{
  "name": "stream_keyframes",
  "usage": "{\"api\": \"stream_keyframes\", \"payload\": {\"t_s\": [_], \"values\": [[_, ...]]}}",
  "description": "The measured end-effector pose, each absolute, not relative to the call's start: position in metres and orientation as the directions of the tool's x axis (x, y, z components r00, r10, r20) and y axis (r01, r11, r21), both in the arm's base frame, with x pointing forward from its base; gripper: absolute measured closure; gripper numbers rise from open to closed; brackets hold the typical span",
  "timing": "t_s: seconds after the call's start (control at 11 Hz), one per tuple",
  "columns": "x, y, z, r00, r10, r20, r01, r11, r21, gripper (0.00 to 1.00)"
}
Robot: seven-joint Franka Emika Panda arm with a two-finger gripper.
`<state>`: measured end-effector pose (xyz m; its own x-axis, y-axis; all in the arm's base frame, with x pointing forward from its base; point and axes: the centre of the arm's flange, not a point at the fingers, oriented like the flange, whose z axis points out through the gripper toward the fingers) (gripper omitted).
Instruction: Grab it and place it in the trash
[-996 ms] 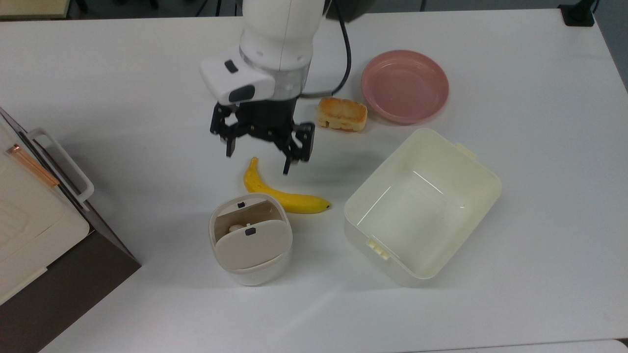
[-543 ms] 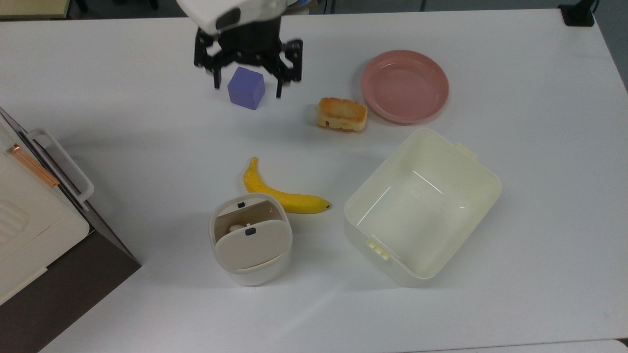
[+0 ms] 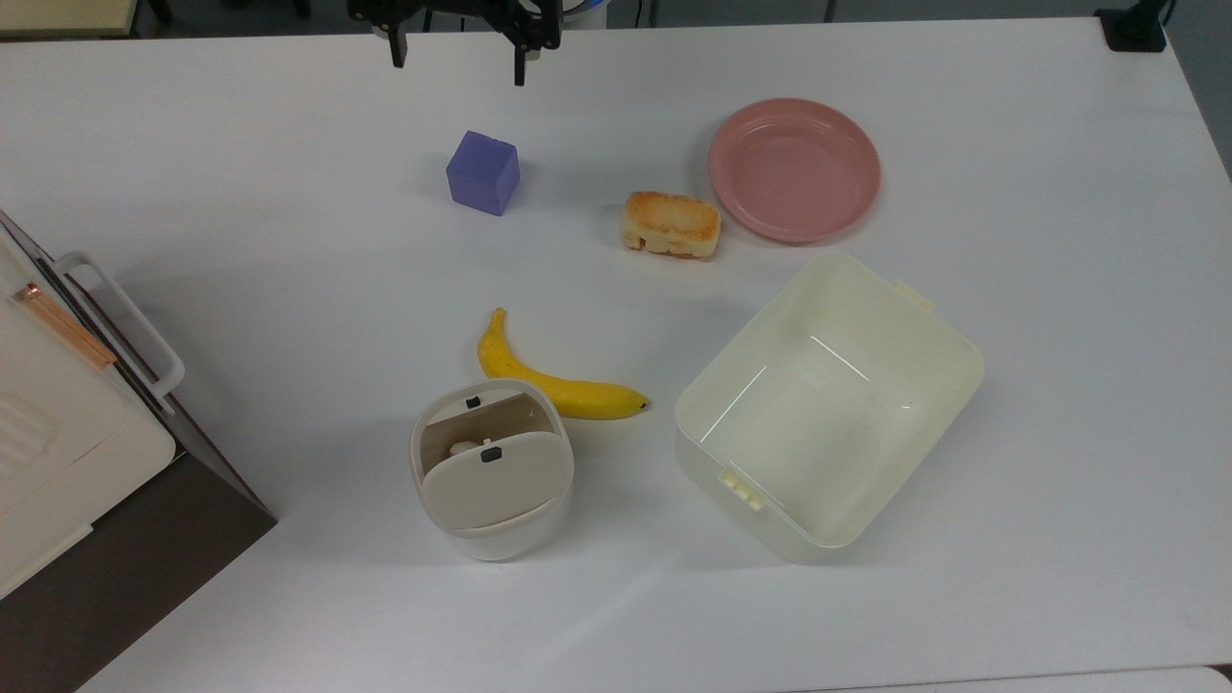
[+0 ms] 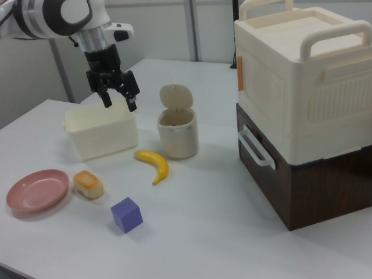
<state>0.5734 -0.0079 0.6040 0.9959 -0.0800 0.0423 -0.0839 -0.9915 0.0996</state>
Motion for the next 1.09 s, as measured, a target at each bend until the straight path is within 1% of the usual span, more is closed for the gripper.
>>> {"api": "stream_keyframes", "payload": {"t_s": [0.36,0.54,0.72,1.09], "values": [[0.564,-0.013,0.609,0.995,-0.088,0.046,-0.091,-0.993,0.079,0.00],[0.565,-0.011,0.611,0.994,-0.092,0.061,-0.095,-0.995,0.045,0.00],[0.565,-0.007,0.608,0.994,-0.092,0.057,-0.093,-0.995,0.020,0.00],[0.565,-0.003,0.600,0.995,-0.088,0.043,-0.089,-0.996,0.020,0.00]]}}
